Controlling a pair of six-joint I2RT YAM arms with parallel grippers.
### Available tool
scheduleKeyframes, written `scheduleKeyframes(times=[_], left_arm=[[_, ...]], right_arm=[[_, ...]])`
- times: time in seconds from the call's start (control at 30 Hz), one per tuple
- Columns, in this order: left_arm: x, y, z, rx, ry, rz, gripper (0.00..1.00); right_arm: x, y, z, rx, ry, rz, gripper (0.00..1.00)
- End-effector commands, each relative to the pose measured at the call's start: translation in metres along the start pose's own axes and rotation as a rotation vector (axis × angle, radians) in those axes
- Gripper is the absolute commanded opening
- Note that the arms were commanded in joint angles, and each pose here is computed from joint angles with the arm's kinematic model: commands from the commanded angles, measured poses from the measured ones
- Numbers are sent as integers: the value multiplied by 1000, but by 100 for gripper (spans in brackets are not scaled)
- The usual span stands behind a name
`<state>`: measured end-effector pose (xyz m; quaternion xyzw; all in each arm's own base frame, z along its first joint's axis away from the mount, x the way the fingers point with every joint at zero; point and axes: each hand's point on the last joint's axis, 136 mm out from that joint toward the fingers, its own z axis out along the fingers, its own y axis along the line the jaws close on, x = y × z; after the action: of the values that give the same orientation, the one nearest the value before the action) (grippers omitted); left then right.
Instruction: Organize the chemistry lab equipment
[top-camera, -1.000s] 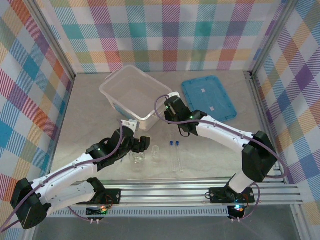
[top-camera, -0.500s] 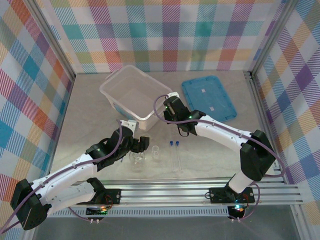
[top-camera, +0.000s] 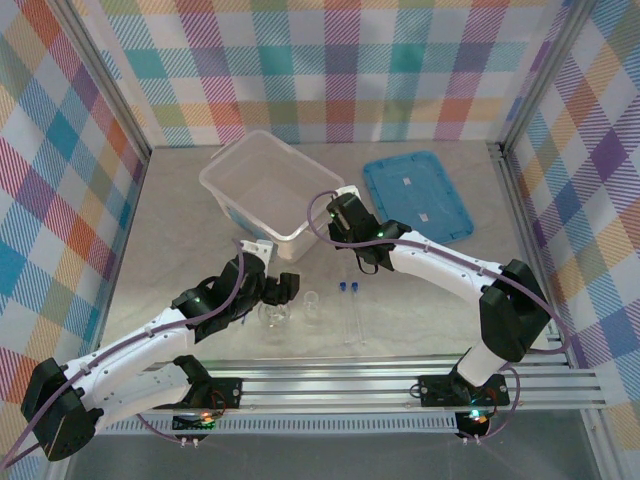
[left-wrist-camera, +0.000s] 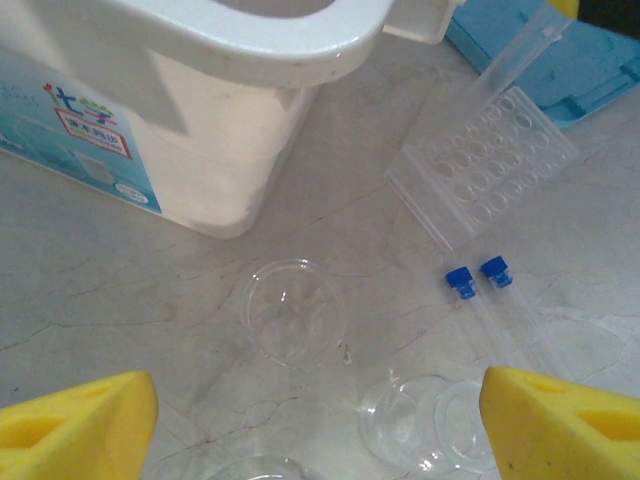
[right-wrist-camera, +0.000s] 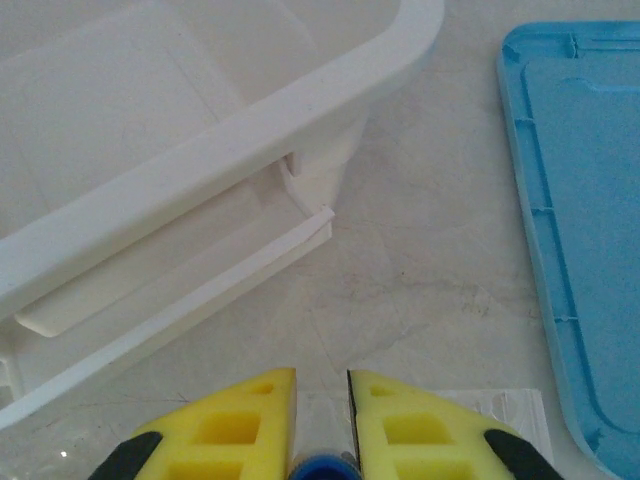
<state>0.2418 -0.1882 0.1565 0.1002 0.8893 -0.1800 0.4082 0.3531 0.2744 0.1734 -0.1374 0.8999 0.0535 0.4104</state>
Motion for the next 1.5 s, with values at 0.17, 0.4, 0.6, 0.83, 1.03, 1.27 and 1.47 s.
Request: scheduleKeyframes(times=[0.17,0.4,0.6,0.83,1.03,1.27,1.47], left_arm=[[0,-1,2,19,-6,-21,84],[0,-3,3,28,-1,-27,84],[-3,-8,1,49,-4,-18,84],[-7,-15,4,73,1,-10,82],[-7,-24,4,118,18,4,80],[-10,-34,2,151,17,30,78],[-9,-45,8,177,29,61,77]], right_arm=[[11,-4,8,32,34,3,14],[10,-5,7,31,34,8,22],[1,-7,-1,20,12,9,38],[-16,-10,-24,-2,-27,15,42],[-19,-18,-50,-13,-28,16,45],[15,-21,-66,-64,69,43,45],[61,-22,-63,-89,196,50,41]])
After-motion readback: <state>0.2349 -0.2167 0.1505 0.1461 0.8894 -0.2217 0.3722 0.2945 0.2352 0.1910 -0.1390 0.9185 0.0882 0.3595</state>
